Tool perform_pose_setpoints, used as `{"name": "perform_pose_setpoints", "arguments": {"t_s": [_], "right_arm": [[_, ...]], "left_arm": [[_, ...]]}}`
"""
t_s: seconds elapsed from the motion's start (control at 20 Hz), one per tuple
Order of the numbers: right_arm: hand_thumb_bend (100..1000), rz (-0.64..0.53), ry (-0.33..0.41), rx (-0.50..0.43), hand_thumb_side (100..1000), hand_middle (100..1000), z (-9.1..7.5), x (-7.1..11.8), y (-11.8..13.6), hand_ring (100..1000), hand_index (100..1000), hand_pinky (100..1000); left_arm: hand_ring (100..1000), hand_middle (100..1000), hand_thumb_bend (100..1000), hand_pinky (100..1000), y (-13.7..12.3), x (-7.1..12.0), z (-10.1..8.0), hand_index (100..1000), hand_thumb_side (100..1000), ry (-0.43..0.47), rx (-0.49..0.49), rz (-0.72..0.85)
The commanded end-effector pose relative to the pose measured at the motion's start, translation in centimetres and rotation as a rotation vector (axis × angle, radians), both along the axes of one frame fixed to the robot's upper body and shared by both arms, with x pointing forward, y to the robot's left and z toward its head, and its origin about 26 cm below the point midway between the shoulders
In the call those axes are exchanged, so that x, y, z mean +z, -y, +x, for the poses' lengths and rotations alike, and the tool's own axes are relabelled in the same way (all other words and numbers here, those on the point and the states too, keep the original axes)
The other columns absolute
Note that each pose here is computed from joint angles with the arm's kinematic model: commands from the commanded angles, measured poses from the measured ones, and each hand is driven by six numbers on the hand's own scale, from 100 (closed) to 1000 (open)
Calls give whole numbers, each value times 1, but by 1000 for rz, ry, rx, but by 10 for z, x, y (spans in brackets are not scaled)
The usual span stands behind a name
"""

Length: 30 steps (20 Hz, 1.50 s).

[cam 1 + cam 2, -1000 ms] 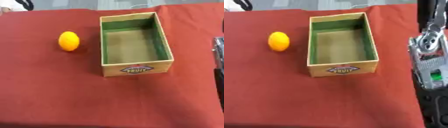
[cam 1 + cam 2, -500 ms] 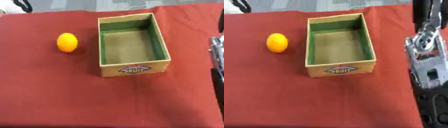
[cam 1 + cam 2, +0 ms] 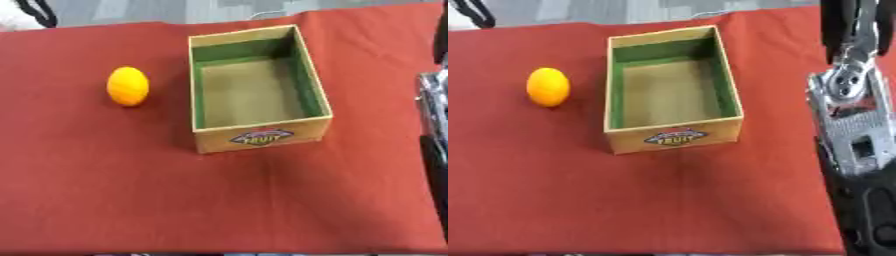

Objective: Pick up objects on the table and place them in the box.

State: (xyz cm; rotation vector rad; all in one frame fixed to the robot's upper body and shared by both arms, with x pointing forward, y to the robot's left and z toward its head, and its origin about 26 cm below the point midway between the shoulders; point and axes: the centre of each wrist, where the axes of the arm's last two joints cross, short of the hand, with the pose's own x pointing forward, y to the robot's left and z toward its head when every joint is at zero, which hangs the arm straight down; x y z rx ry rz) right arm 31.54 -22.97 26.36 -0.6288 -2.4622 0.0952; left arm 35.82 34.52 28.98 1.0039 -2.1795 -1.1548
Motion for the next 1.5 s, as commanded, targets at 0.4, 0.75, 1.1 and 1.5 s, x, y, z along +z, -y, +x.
{"name": "perform_pose_setpoints", "arguments": {"t_s": [0.4,0.75,1.1,1.5], "right_arm": [[100,-26,20,26,1000,626,-4,7,-2,812,873,811],[100,-29,14,31,1000,625,-4,7,-2,811,873,811],[100,-29,9,34,1000,621,-4,6,-3,809,872,812],[100,-31,3,44,1000,618,-4,5,-4,807,871,813]], "left_arm": [[716,736,632,645,-21,8,40,954,968,-274,103,425],[752,765,866,674,-15,1,61,981,941,-366,138,561],[769,785,766,696,0,-11,83,1000,876,-458,97,600],[762,790,704,676,30,-17,110,1000,861,-552,45,596]]}}
